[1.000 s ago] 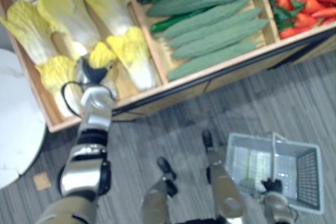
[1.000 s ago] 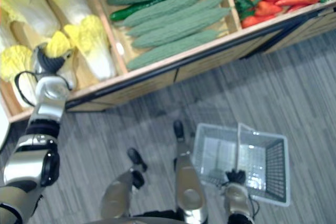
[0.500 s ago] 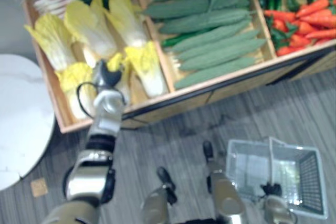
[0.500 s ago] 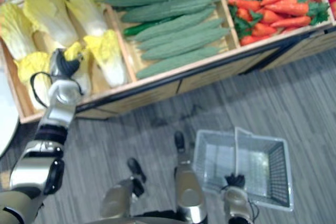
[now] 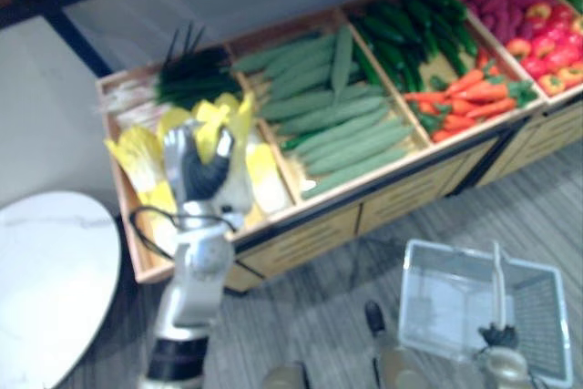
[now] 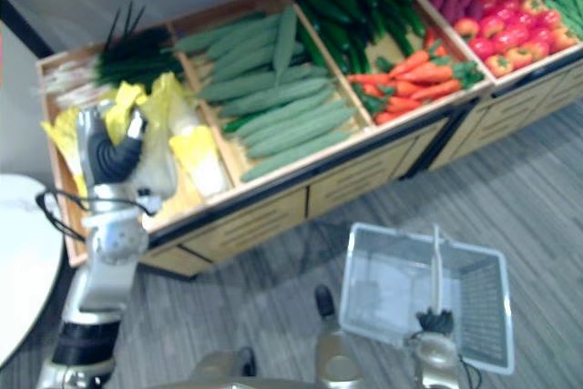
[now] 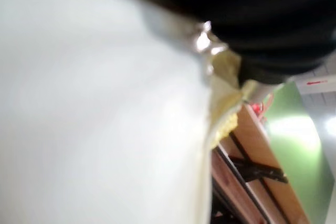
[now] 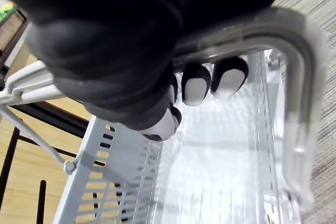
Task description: Pick vegetable in the basket
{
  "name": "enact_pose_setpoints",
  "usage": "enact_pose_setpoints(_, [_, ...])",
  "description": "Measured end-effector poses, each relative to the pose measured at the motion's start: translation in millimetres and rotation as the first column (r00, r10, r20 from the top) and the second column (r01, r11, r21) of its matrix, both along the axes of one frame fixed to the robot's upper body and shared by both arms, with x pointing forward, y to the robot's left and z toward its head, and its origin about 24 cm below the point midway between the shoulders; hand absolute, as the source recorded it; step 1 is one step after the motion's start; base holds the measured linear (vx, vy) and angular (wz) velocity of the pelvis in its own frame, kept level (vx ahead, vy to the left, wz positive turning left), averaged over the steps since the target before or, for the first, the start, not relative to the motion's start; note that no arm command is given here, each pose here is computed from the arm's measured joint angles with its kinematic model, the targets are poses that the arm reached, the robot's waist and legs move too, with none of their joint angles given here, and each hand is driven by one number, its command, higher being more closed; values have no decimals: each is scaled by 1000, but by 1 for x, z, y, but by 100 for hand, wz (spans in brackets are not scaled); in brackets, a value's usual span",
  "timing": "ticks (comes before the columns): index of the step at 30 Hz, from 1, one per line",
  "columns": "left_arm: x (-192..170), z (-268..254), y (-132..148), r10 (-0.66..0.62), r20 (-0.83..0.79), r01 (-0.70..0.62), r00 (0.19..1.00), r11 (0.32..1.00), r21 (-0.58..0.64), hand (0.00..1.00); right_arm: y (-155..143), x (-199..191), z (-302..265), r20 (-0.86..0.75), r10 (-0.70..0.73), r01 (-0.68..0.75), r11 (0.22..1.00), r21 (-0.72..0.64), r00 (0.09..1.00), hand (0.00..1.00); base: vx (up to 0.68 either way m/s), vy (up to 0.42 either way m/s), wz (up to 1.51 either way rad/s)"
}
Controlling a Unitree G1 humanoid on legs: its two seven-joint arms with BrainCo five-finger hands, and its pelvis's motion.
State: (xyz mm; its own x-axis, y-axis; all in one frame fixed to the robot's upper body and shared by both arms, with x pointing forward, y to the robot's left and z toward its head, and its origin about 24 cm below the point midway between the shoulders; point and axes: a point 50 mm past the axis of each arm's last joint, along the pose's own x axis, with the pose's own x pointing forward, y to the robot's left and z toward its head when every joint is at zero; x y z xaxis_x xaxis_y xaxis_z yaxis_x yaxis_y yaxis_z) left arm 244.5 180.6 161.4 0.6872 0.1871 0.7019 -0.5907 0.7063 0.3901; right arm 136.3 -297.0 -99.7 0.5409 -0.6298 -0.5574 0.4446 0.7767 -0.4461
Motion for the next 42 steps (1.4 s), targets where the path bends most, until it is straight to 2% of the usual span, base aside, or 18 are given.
enact_pose_setpoints(1, [-4, -2, -3, -12, -3, 12, 1000, 1000, -4, 100, -1, -1, 2, 4, 5, -5, 1000, -8, 1000, 100, -6, 90, -38])
enact_pose_setpoints(6, [-16, -23, -44, -282, -86, 282, 956, 959, -12, 100, -3, 5, 22, 55, 79, -73, 993, -94, 995, 100, 34, 76, -51])
enact_pose_setpoints(8, [-12, -44, -61, -388, -194, 386, 901, 921, -47, 100, 7, 31, 35, 134, 131, -117, 987, -111, 982, 100, 36, 80, -121])
enact_pose_setpoints(10, [-7, -86, -68, -465, -394, 445, 793, 884, -147, 100, 33, 60, 54, 242, 229, -203, 970, -131, 943, 100, 84, 104, -176])
enact_pose_setpoints(13, [-13, -110, -66, -503, -488, 445, 713, 863, -239, 100, 62, 74, 66, 306, 326, -294, 945, -145, 895, 100, 71, 16, -159])
enact_pose_setpoints(16, [-13, -118, -75, -554, -506, 471, 661, 831, -294, 100, 97, 102, 90, 420, 454, -412, 891, -192, 785, 100, 79, -62, -184])
enact_pose_setpoints(18, [-12, -144, -81, -556, -574, 428, 601, 830, -356, 100, 129, 107, 91, 438, 547, -527, 831, -178, 714, 100, 244, -87, -156])
enact_pose_setpoints(20, [-15, -162, -85, -552, -637, 405, 538, 832, -380, 100, 147, 104, 90, 460, 580, -585, 797, -150, 672, 100, 178, -121, -119])
enact_pose_setpoints(23, [-16, -170, -107, -594, -645, 431, 481, 801, -416, 100, 158, 96, 81, 439, 620, -650, 753, -99, 651, 100, 71, -103, -103])
enact_pose_setpoints(26, [-18, -180, -107, -566, -673, 380, 476, 823, -423, 100, 183, 82, 70, 435, 675, -747, 665, -10, 595, 100, 57, -94, -101])
enact_pose_setpoints(29, [-17, -180, -105, -545, -668, 342, 507, 838, -425, 100, 193, 73, 65, 415, 738, -816, 578, 18, 532, 100, 154, -18, -105])
enact_pose_setpoints(34, [-13, -177, -104, -525, -655, 313, 543, 851, -422, 100, 211, 76, 85, 496, 747, -860, 511, -3, 442, 100, 204, 42, -68])
enact_pose_setpoints(35, [-13, -178, -105, -514, -659, 300, 548, 857, -419, 0, 214, 77, 91, 518, 746, -868, 496, -13, 418, 100, 182, 69, -54])
enact_pose_setpoints(37, [-13, -178, -104, -493, -666, 293, 560, 870, -397, 0, 216, 77, 103, 549, 751, -882, 468, -51, 366, 100, 161, 131, -39])
enact_pose_setpoints(40, [-11, -176, -108, -489, -664, 301, 565, 872, -386, 0, 212, 69, 112, 570, 748, -886, 459, -73, 340, 100, 215, 170, -37])
enact_pose_setpoints(42, [-4, -179, -106, -456, -695, 322, 556, 889, -326, 0, 210, 57, 114, 599, 725, -889, 456, -46, 340, 100, 296, 195, 1])
